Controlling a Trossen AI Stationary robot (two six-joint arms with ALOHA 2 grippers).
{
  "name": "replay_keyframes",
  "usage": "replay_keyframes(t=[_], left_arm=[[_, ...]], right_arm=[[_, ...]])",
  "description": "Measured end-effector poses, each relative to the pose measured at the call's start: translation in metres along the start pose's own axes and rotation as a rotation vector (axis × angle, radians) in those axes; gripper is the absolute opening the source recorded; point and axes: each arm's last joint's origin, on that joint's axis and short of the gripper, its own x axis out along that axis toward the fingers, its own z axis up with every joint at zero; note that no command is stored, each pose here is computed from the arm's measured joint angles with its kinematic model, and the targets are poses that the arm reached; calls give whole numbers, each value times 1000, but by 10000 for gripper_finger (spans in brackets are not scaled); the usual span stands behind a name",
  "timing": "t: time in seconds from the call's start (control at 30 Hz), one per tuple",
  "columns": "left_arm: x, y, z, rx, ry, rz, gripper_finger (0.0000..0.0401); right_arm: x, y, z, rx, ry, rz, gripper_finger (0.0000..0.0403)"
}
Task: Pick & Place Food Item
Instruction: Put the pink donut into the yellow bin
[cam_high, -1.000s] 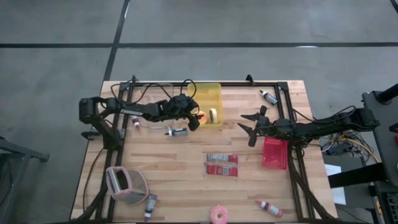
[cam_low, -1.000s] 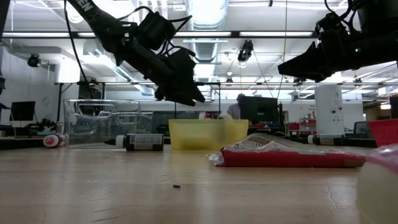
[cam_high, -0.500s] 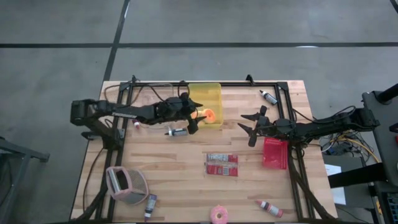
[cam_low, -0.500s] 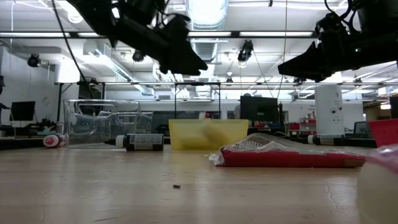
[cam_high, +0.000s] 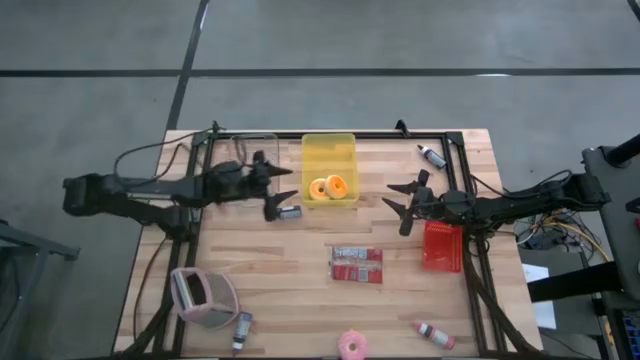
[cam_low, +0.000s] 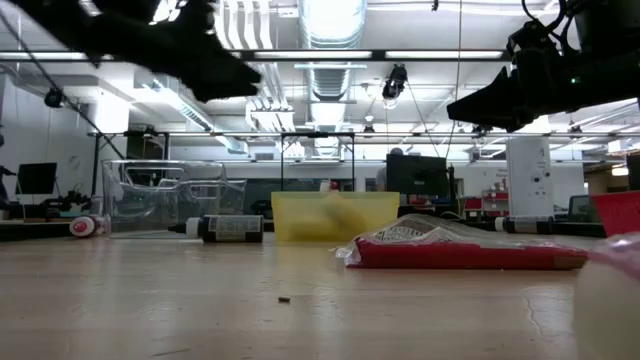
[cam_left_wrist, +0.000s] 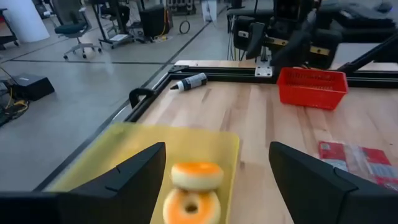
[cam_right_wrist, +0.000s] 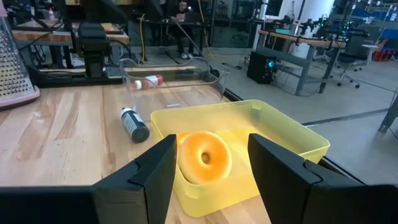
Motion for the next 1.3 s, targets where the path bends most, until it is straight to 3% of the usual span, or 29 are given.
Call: replay_keyframes(t=[0.27,0.43,0.6,1.3], left_arm=[[-58,4,-23,6,-188,16,289],[-76,4,-46,13,-214,6,290],[-83,3,-59,12,-246,4,290],[-88,4,-55,0,-300,-4,290]], right_arm=[[0,0,0,0,1,0,196],[0,0,0,0,1,0,196],[0,0,0,0,1,0,196],[0,0,0,0,0,0,196]])
